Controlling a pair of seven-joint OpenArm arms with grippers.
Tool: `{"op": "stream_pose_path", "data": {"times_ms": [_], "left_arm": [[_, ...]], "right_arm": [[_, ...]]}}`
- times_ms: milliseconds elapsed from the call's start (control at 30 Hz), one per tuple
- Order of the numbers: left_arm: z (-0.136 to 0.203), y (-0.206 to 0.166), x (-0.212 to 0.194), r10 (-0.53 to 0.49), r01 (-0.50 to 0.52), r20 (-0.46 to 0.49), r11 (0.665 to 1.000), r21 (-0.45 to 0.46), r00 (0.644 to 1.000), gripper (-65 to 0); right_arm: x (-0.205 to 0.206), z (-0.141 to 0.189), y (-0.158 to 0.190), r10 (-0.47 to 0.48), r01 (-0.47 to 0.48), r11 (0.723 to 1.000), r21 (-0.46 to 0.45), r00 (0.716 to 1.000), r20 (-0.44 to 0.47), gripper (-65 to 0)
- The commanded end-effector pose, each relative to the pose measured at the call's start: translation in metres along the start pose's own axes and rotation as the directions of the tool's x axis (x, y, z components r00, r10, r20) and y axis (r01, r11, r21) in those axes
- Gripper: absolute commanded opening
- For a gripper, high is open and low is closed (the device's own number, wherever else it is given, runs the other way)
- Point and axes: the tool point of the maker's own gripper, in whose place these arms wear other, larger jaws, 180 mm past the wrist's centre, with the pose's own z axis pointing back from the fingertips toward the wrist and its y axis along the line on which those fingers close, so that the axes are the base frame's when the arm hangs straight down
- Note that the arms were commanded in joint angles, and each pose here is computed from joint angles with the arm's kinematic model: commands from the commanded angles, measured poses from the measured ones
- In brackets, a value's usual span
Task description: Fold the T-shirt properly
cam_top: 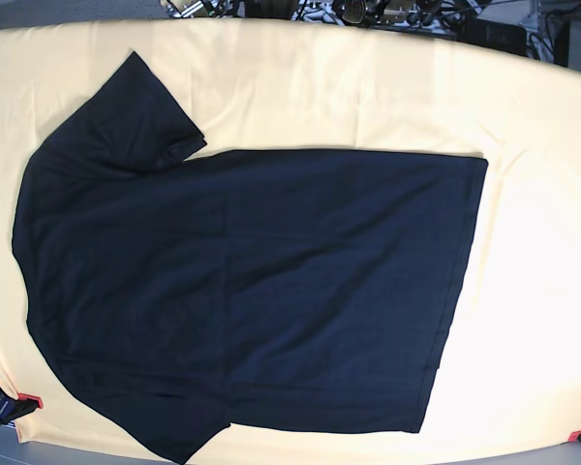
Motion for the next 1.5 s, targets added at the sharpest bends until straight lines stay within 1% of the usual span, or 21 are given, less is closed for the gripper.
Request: {"op": "stream_pose_path", "data": {"times_ms": [0,467,533,633,700,733,800,867,933,1000,1067,1167,1233,1267,1333,1400,1467], "left_arm": [[0.000,-0.002,0.002,-0.004,0.004,0.004,1.000,-0.006,1.000,-65.0],[0.000,-0.003,0.001,-0.004,0.004,0.002,1.000,-0.006,1.000,-65.0],[0.000,-0.002,-0.002,-0.015,0.015,-0.019,1.000,-0.005,1.000,-65.0],[0.001,0.001,-0.014,-0.081,0.081,-0.084,0.997,-0.001,0.993,-65.0],[0.002,0.002,-0.020,-0.126,0.127,-0.129,0.992,-0.001,0.984,-65.0],[0.003,0.005,-0.024,-0.148,0.150,-0.148,0.989,0.001,0.978,-65.0],[0.007,0.013,-0.025,-0.186,0.189,-0.155,0.982,0.009,0.970,-65.0],[0.012,0.019,-0.027,-0.238,0.242,-0.152,0.970,0.010,0.959,-65.0],[0.017,0.023,-0.034,-0.299,0.303,-0.157,0.953,0.005,0.941,-65.0],[0.021,0.021,-0.043,-0.357,0.360,-0.164,0.933,-0.014,0.920,-65.0],[0.023,0.012,-0.054,-0.407,0.406,-0.166,0.913,-0.044,0.898,-65.0],[0.030,0.001,-0.076,-0.461,0.453,-0.190,0.887,-0.087,0.867,-65.0],[0.034,-0.007,-0.090,-0.485,0.471,-0.200,0.875,-0.115,0.851,-65.0],[0.038,-0.009,-0.095,-0.486,0.470,-0.206,0.874,-0.124,0.849,-65.0],[0.043,-0.015,-0.103,-0.475,0.454,-0.211,0.880,-0.142,0.855,-65.0],[0.049,-0.021,-0.110,-0.474,0.446,-0.214,0.879,-0.169,0.854,-65.0],[0.057,-0.023,-0.116,-0.496,0.457,-0.221,0.865,-0.206,0.840,-65.0]], "right_arm": [[0.004,0.001,-0.003,-0.001,0.001,1.000,-0.008,1.000,0.007,-65.0],[0.005,0.001,-0.003,-0.001,0.001,1.000,-0.007,1.000,0.015,-65.0],[0.004,0.001,-0.003,-0.001,0.001,1.000,-0.007,1.000,0.009,-65.0],[-0.010,0.000,0.001,0.021,-0.020,0.999,0.028,0.999,-0.044,-65.0],[-0.026,-0.001,0.002,0.047,-0.043,0.997,0.059,0.996,-0.078,-65.0],[-0.036,-0.001,-0.002,0.054,-0.049,0.997,0.058,0.994,-0.094,-65.0],[-0.058,-0.003,-0.015,0.060,-0.055,0.998,0.038,0.990,-0.126,-65.0],[-0.076,-0.003,-0.031,0.035,-0.034,0.999,0.014,0.988,-0.149,-65.0],[-0.089,-0.003,-0.044,0.019,-0.019,1.000,0.004,0.985,-0.169,-65.0],[-0.103,-0.002,-0.058,0.044,-0.042,0.999,0.014,0.980,-0.192,-65.0],[-0.108,-0.002,-0.052,0.078,-0.064,0.995,0.072,0.977,-0.198,-65.0],[-0.119,0.002,-0.027,0.126,-0.087,0.978,0.187,0.971,-0.203,-65.0],[-0.127,0.006,-0.005,0.110,-0.051,0.961,0.272,0.972,-0.206,-65.0],[-0.133,0.009,0.007,0.101,-0.031,0.949,0.315,0.973,-0.209,-65.0],[-0.139,0.015,0.025,0.103,-0.018,0.924,0.383,0.974,-0.202,-65.0],[-0.143,0.021,0.037,0.102,-0.018,0.912,0.410,0.978,-0.185,-65.0],[-0.145,0.027,0.047,0.110,-0.033,0.907,0.421,0.981,-0.160,-65.0]]}}
